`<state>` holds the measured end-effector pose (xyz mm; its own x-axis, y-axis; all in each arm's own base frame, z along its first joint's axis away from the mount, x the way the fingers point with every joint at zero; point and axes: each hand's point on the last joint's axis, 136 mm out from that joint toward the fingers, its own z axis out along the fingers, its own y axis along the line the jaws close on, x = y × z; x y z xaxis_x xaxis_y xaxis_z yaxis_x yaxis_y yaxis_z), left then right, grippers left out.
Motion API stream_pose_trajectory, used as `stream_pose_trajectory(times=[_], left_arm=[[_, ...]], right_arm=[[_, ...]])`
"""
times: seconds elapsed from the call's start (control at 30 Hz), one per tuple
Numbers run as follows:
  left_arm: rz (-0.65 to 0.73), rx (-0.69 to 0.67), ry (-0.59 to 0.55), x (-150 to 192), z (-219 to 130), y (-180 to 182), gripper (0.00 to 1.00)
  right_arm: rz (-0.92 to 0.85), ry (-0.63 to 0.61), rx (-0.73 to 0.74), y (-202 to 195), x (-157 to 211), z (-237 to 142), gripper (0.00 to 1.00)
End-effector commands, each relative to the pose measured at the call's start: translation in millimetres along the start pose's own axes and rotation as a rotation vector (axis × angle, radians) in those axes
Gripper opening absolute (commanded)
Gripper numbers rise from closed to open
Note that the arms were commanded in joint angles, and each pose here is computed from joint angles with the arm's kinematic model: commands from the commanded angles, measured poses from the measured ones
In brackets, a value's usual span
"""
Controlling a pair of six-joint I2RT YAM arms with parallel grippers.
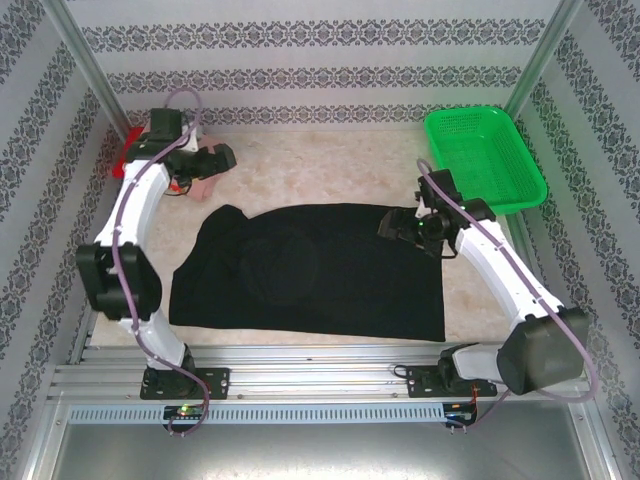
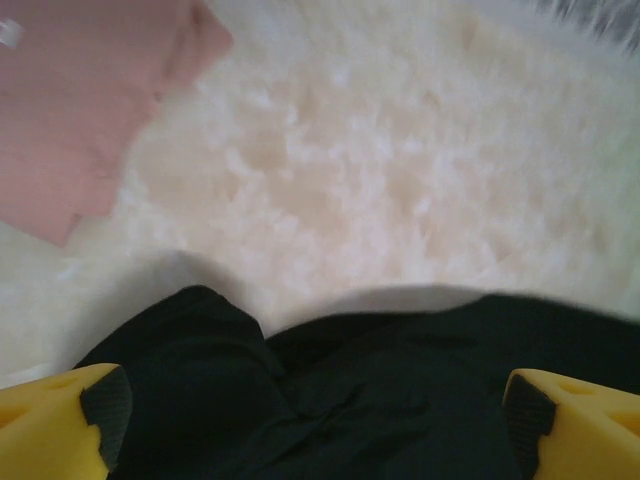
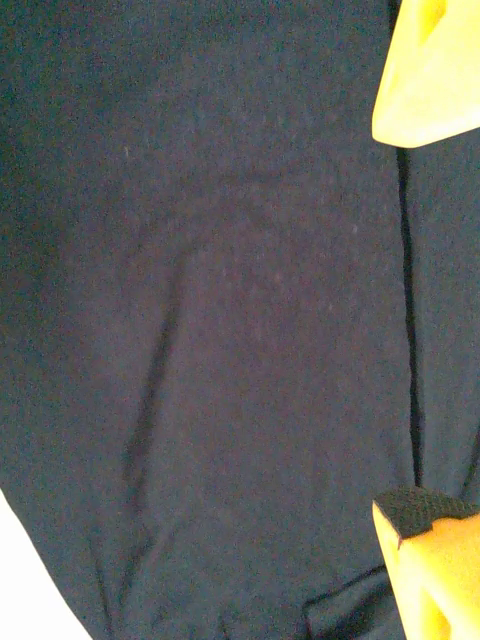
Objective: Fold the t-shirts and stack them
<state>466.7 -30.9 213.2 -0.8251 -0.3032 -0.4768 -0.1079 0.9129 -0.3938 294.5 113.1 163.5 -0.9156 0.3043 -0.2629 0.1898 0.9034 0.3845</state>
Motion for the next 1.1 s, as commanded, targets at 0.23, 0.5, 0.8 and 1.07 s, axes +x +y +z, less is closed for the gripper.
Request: stream_pose_trajectory(times=[0.23, 0.5, 0.8, 1.07], left_arm=[[0.167, -0.059, 0.36, 42.7, 76.8, 29.5, 0.84], [0.197, -0.1, 0.481, 68.0, 110.1, 40.4, 0.79], [0.197, -0.173, 0.532, 89.1, 141.6, 47.9, 0.74], [0.176, -0.141, 0.557, 105.6, 141.2, 44.0, 0.25]], right_arm=[[-0.099, 0.033, -0.082, 37.1, 8.3, 17.5, 0.9], [-0.091, 0.021, -0.095, 30.9, 20.3, 14.1, 0.91], [-0.09, 0.011, -0.107, 31.1, 23.1, 11.8, 0.91], [-0.1, -0.004, -0.103, 29.8, 21.5, 8.8, 0.91]])
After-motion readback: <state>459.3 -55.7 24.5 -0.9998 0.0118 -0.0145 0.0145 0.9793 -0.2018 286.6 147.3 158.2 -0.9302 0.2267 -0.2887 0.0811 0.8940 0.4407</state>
